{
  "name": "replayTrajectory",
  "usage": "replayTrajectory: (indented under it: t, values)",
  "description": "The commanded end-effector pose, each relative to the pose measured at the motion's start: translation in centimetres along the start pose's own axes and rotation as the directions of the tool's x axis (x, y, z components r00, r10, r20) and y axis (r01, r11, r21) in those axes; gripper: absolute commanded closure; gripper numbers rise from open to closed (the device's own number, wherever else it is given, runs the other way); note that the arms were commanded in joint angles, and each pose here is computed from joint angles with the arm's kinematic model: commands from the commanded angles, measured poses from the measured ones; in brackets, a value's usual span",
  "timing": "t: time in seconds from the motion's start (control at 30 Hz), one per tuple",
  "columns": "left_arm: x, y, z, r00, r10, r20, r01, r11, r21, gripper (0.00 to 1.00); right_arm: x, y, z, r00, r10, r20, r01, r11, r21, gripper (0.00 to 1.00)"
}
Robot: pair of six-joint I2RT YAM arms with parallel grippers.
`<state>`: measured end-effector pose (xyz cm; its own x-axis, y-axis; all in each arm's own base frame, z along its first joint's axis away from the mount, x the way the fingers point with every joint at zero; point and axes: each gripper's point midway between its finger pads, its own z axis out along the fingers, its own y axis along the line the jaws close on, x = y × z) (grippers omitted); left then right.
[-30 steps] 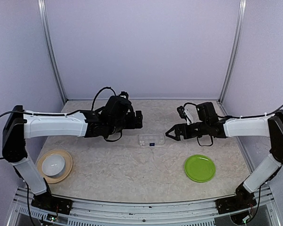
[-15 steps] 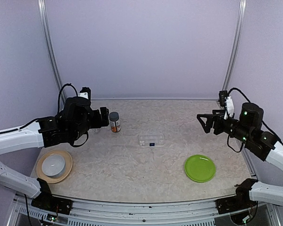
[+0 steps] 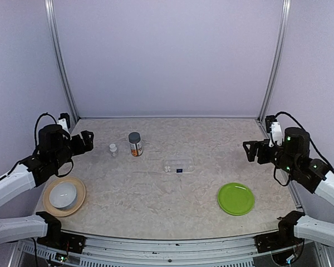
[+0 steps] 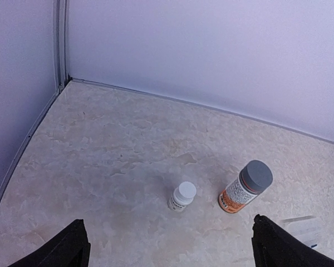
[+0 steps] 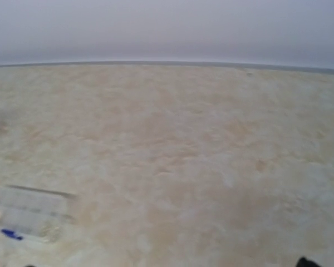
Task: Sort the pills into containers
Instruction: Reset both arms
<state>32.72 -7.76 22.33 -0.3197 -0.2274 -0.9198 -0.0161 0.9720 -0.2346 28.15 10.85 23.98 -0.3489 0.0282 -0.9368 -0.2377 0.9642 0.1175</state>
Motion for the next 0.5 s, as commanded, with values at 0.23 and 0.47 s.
replayTrajectory:
  t: [0.23, 0.47]
  values:
    - [-1.4, 0.2, -0.4, 0.998, -0.058, 0.027, 0.054, 0.990, 0.127, 0.01, -0.4, -4.3, 0.3, 0.993, 0.114, -0.009, -0.114, 0.993, -0.009, 0.00]
    - [-1.2, 0.5, -0.8, 0.998, -0.049, 0.026, 0.046, 0.992, 0.114, 0.01, -1.1, -5.5, -0.4, 0.994, 0.104, 0.035, -0.106, 0.992, 0.062, 0.00]
